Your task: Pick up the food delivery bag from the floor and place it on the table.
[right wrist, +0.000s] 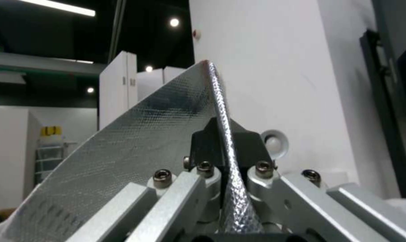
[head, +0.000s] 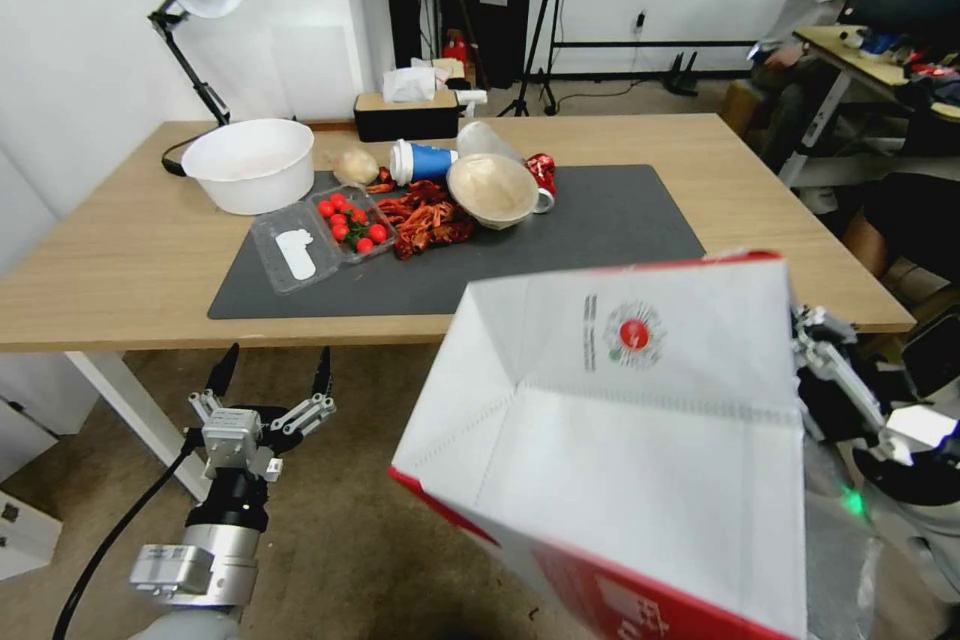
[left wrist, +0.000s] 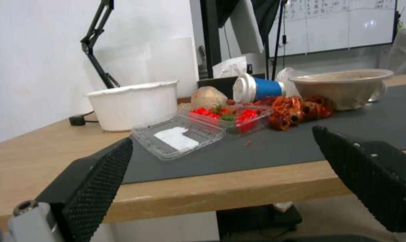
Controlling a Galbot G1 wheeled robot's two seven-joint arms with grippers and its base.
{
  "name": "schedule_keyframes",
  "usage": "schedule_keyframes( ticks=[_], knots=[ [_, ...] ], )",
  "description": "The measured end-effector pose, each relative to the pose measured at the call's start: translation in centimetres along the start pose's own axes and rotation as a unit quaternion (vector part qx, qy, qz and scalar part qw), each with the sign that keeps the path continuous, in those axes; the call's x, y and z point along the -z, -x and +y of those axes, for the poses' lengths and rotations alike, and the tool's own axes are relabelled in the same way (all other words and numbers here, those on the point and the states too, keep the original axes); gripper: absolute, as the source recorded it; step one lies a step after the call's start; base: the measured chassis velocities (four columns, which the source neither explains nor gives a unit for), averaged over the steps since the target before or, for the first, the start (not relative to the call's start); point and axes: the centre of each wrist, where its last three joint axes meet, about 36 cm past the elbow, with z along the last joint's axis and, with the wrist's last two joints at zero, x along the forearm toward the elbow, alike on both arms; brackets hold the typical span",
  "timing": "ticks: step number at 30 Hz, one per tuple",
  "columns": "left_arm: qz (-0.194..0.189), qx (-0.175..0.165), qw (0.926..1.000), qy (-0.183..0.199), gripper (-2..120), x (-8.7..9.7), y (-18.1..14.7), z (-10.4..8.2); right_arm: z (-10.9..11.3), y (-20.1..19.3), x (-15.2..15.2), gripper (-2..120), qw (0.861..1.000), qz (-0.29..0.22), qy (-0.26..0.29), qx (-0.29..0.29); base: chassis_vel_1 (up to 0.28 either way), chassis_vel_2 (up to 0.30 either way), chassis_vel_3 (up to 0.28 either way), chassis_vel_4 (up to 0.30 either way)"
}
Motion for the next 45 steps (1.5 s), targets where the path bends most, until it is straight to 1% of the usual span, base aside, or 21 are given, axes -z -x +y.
schedule_keyframes(
  ticks=[2, 5, 6, 9, 10, 17, 18, 23, 26, 31, 33, 34, 38, 39, 42, 43, 44, 45],
  knots=[
    [0.001, 0.001, 1.0, 0.0, 100, 0.0, 0.0, 0.0, 0.0, 0.4, 0.1, 0, 1.0, -0.009, -0.002, -0.004, 0.0, 0.0, 0.0, 0.0],
    [0.003, 0.003, 1.0, 0.0, 100, -0.2, 0.0, 0.0, 0.4, 2.0, 0.4, 0, 0.999, -0.037, -0.012, -0.027, 0.0, 0.0, 0.0, 0.0],
    [0.003, 0.003, 1.0, 0.0, 100, -0.2, 0.0, 0.0, 0.4, 2.0, 0.4, 0, 0.999, -0.037, -0.012, -0.027, 0.0, 0.0, 0.0, 0.0],
    [0.003, 0.004, 1.0, 0.0, 100, -0.2, 0.0, 0.0, 0.5, 3.3, 0.6, 0, 0.996, -0.056, -0.023, -0.058, 0.0, 0.0, 0.0, 0.0],
    [0.003, 0.004, 1.0, 0.0, 100, -0.2, 0.0, 0.0, 0.5, 3.3, 0.6, 0, 0.996, -0.056, -0.023, -0.058, 0.0, 0.0, 0.0, 0.0],
    [0.005, 0.006, 1.0, 0.004, 100, -0.5, 0.0, 0.1, 0.6, 4.8, 1.2, 0, 0.989, -0.074, -0.037, -0.123, 0.0, 0.0, 0.0, 0.0],
    [0.005, 0.006, 1.0, 0.004, 100, -0.5, 0.0, 0.1, 0.6, 4.8, 1.2, 0, 0.989, -0.074, -0.037, -0.123, 0.0, 0.0, 0.0, 0.0],
    [0.004, 0.005, 1.0, 0.006, 100, -0.5, 0.0, 0.1, 0.3, 6.0, 1.7, 0, 0.984, -0.082, -0.046, -0.152, 0.0, 0.0, 0.0, 0.0],
    [0.004, 0.004, 1.0, 0.007, 100, -0.4, 0.0, 0.0, -0.6, 7.0, 2.2, 0, 0.979, -0.088, -0.052, -0.176, 0.0, 0.0, 0.0, 0.0],
    [0.003, 0.004, 1.0, 0.008, 100, -0.4, -0.1, -0.1, -1.3, 7.7, 2.6, 0, 0.974, -0.093, -0.053, -0.201, 0.0, 0.0, 0.0, 0.0],
    [0.004, 0.005, 0.9999, 0.009, 100, -0.4, -0.1, -0.3, -1.7, 8.2, 2.7, 0, 0.969, -0.096, -0.053, -0.224, 0.0, 0.0, 0.0, 0.0],
    [0.004, 0.005, 0.9999, 0.009, 100, -0.4, -0.1, -0.3, -1.7, 8.2, 2.7, 0, 0.969, -0.096, -0.053, -0.224, 0.0, 0.0, 0.0, 0.0],
    [0.004, 0.007, 0.9999, 0.01, 100, -0.5, -0.2, -0.4, -2.6, 9.2, 3.3, 0, 0.958, -0.108, -0.047, -0.26, 0.0, 0.0, 0.0, 0.0],
    [0.004, 0.007, 0.9999, 0.01, 100, -0.5, -0.2, -0.4, -2.6, 9.2, 3.3, 0, 0.958, -0.108, -0.047, -0.26, 0.0, 0.0, 0.0, 0.0],
    [0.004, 0.008, 0.9999, 0.01, 100, -0.5, -0.2, -0.5, -3.4, 9.7, 3.8, 0, 0.95, -0.118, -0.048, -0.284, 0.0, 0.0, 0.0, 0.0],
    [0.004, 0.008, 0.9999, 0.01, 100, -0.5, -0.2, -0.5, -3.4, 9.7, 3.8, 0, 0.95, -0.118, -0.048, -0.284, 0.0, 0.0, 0.0, 0.0],
    [0.004, 0.008, 0.9999, 0.011, 100, -0.5, -0.2, -0.5, -3.7, 9.8, 4.0, 0, 0.945, -0.123, -0.048, -0.298, 0.0, 0.0, 0.0, 0.0],
    [0.004, 0.008, 0.9999, 0.011, 100, -0.5, -0.2, -0.5, -4.2, 10.0, 4.3, 0, 0.937, -0.13, -0.049, -0.321, 0.0, 0.0, 0.0, 0.0]
  ],
)
